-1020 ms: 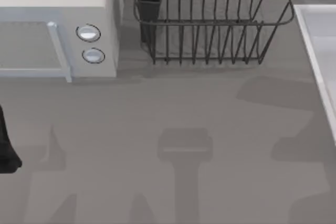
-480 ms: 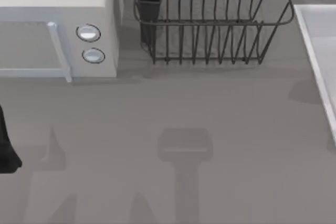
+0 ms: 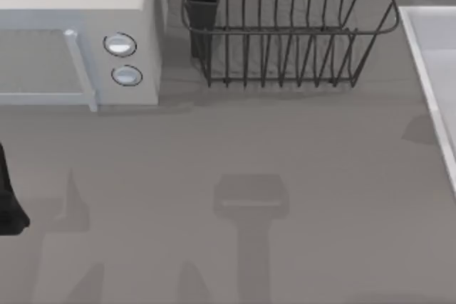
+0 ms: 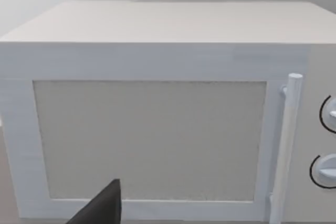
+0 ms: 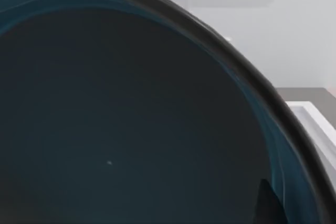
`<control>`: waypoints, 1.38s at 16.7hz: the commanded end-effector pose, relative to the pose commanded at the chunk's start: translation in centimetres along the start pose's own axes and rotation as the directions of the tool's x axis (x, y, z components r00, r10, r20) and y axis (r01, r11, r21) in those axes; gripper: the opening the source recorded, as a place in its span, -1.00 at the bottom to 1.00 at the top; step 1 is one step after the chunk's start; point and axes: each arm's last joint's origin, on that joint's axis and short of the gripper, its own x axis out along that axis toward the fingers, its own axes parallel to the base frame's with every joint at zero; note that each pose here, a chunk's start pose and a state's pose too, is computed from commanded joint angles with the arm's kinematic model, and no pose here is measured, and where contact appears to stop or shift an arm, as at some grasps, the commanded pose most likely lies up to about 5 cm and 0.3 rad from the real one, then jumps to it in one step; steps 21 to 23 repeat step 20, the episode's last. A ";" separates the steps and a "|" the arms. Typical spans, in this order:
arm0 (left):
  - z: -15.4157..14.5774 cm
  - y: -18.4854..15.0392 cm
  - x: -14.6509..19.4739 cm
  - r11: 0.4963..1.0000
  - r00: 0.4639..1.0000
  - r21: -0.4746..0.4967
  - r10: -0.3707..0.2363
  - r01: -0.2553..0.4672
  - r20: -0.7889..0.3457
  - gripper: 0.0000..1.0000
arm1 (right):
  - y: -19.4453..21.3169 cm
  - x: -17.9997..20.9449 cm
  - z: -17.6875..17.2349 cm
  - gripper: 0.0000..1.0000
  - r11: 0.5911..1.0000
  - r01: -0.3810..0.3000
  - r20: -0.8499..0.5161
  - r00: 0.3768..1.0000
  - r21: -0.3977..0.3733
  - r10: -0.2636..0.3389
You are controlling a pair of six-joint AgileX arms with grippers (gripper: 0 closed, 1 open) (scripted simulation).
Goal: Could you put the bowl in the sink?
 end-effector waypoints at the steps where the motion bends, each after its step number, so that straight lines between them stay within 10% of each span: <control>1: 0.0 0.0 0.0 1.000 1.000 0.000 0.000 0.000 0.000 1.00 | 0.0 0.0 0.0 -1.00 1.000 0.000 0.000 1.000 0.000 0.000; 14: 0.0 0.0 0.0 1.000 1.000 0.000 0.000 0.000 0.000 1.00 | 0.0 0.0 0.0 0.96 1.000 0.000 0.000 1.000 0.000 0.000; 23: 0.0 0.0 0.0 1.000 1.000 0.000 0.000 0.000 0.000 1.00 | 0.0 0.0 0.0 1.00 1.000 0.000 0.000 1.000 0.000 0.000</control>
